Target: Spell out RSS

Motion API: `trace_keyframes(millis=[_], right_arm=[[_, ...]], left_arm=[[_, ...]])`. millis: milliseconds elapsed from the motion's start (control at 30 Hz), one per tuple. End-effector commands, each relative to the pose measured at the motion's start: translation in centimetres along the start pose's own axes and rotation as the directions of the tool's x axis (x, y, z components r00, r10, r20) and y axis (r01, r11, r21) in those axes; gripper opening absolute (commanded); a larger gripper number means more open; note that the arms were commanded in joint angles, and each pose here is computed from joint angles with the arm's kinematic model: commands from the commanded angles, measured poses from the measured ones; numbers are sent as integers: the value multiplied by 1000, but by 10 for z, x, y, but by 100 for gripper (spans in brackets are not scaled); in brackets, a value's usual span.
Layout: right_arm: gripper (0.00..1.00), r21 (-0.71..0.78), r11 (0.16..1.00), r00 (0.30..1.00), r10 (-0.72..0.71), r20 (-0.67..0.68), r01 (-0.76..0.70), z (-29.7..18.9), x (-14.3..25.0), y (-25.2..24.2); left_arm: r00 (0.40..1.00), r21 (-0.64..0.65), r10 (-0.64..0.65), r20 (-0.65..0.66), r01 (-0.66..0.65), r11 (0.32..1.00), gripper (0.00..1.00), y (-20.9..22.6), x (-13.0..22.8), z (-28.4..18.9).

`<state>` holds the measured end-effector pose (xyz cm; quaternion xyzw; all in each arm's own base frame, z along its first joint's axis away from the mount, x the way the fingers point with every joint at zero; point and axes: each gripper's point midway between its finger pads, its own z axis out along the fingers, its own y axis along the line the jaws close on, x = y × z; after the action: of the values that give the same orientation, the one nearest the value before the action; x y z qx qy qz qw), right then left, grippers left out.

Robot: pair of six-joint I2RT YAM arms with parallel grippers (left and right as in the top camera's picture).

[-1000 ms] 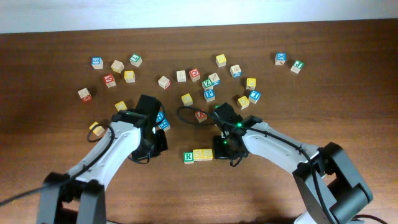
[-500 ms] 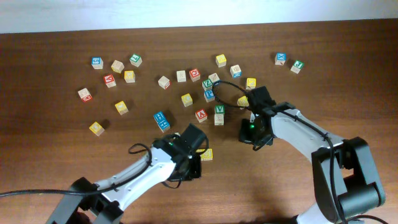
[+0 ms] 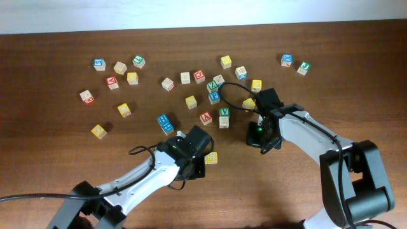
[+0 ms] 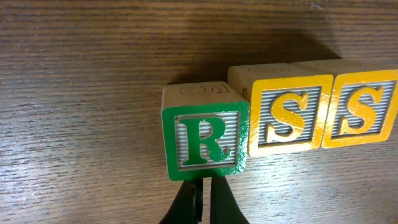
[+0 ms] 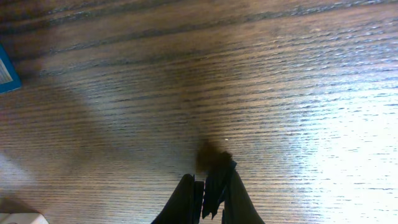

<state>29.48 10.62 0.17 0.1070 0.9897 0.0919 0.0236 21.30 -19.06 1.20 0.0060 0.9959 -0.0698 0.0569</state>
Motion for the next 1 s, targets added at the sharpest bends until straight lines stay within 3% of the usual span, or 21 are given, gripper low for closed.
trace_keyframes(millis=[0,700,867,967], right_arm=[[5,37,999,1000,2,-10,-1,3,3,-10],[5,37,999,1000,1,-10,0,3,3,-10],[4,1,1000,999,2,-41,-2,3,10,-4],[4,-25,1000,996,-16,-83,14,4,22,5]], left_arm=[[1000,-8,-6,13,6,1000,0,2,-1,1],[1000,18,-6,8,6,1000,0,-4,-1,-1],[999,40,-8,41,6,999,0,-4,-3,-34],[990,-4,-108,96,108,994,0,35,-24,-53]])
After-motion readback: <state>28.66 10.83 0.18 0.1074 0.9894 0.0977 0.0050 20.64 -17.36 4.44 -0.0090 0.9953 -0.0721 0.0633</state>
